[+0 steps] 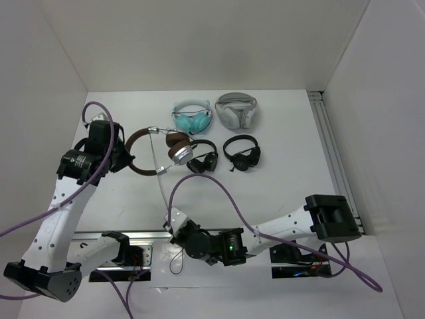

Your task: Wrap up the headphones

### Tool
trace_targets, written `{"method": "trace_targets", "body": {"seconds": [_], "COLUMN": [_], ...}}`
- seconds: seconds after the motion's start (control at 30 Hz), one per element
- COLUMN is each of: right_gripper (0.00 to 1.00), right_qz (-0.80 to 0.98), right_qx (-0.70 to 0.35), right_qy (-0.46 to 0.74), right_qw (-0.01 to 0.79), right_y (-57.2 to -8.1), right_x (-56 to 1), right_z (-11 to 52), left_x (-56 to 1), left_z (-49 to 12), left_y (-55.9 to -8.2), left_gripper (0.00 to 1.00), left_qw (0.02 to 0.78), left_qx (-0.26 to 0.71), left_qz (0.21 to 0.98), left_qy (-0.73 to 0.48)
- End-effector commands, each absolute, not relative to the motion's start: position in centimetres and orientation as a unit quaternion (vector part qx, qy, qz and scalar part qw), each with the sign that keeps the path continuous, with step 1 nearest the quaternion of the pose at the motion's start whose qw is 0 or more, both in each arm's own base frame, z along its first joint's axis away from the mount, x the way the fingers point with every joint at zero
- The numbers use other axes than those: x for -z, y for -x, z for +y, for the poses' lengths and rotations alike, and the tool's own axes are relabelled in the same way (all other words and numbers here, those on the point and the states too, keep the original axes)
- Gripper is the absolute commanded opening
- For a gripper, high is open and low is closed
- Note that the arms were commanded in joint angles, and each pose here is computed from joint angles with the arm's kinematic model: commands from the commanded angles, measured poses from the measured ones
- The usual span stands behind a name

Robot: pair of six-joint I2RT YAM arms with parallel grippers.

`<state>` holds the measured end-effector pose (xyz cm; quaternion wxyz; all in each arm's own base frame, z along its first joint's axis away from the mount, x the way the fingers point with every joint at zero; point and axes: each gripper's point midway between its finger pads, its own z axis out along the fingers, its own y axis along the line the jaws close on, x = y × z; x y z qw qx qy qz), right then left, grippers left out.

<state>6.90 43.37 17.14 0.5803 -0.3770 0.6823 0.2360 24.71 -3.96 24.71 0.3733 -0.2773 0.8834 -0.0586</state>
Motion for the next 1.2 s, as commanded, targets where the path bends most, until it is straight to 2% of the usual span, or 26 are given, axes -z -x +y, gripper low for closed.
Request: {"method": "trace_targets", "body": {"seconds": [0.0,0.13,0.3,0.83,1.17], "right_gripper": [0.0,0.0,0.0,0.0,0.0], "right_qz": [0.686,0.695,0.696,0.661,0.642], "right_qx": [-0.258,-0.232,-0.25,-0.332,-0.357], "right_qy": [0.344,0.34,0.329,0.378,0.376], "right_qw": [0.587,0.59,0.587,0.557,0.565], "right_y": [-7.8,-9.2,-9.8,-3.9,-3.2], "right_x": [-18.2,-17.2,-17.7,-19.6,-23.5], "right_z": [42.8,40.6,39.5,45.6,47.8], "left_x": [-30.9,-31.7,-32.3,-30.2,-28.3], "left_z": [-4.5,-4.6,-4.5,-2.8,-2.6], "left_y": [-28.0,-28.2,-28.5,-27.9,-27.6], "left_gripper": [0.0,0.0,0.0,0.0,0.0], "left_qw": [0.459,0.453,0.455,0.463,0.453], "left_qx": [0.118,0.131,0.135,0.106,0.097], "left_qz": [0.837,0.842,0.84,0.823,0.827], "left_qy": [0.273,0.261,0.263,0.312,0.319]}}
